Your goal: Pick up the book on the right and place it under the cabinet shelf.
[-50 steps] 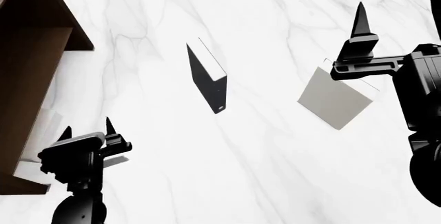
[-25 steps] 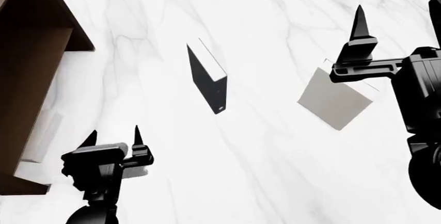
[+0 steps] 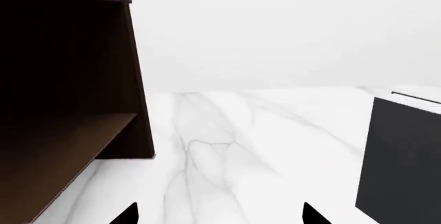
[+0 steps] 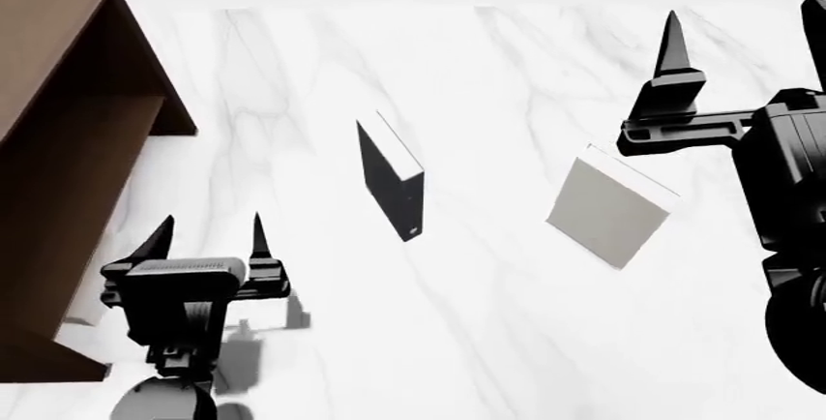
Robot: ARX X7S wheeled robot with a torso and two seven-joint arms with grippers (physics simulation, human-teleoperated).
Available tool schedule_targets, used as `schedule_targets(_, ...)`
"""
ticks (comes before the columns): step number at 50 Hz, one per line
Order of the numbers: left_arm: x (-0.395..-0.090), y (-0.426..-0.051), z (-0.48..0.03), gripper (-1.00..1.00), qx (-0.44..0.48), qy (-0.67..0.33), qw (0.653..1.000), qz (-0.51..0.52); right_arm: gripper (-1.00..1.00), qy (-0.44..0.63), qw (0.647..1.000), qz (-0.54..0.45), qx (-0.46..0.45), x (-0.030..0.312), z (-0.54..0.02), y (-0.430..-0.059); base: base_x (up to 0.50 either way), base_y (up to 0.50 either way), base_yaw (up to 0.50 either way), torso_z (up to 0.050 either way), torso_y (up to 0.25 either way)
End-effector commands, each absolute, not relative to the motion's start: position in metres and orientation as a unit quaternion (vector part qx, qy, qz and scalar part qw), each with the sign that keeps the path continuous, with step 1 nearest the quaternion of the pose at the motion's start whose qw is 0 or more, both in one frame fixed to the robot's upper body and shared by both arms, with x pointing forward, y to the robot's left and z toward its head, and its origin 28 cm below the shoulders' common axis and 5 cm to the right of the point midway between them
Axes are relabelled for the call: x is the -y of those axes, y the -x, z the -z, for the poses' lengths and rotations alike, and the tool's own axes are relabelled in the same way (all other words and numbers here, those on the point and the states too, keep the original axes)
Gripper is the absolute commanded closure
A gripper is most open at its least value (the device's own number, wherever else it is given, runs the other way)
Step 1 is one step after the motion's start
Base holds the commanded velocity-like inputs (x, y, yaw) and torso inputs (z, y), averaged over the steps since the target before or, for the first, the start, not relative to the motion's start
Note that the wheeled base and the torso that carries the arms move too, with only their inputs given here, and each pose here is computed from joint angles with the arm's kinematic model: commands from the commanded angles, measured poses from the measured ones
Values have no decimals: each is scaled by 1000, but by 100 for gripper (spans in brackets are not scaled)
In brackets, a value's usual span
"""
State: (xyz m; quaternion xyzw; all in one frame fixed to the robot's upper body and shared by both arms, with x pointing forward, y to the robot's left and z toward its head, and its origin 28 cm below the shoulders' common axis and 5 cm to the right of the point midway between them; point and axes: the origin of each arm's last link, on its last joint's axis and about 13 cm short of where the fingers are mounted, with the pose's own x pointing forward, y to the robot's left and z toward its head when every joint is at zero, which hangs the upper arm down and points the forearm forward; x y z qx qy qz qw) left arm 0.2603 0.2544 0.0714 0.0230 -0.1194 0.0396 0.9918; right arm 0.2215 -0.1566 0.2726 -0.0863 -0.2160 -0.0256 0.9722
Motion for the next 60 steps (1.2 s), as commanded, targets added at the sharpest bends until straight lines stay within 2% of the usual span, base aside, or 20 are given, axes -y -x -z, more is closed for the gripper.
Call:
schedule_targets(1, -252, -258, -85, -100, 139, -32, 989, -36, -100, 86, 972, 26, 216, 157, -272, -221, 0, 0, 0, 0, 154)
schedule_targets(60, -245, -245, -157, -100, 227, -61, 972, -2, -100, 81, 972, 24, 219, 156, -273, -218, 0, 0, 0, 0, 148)
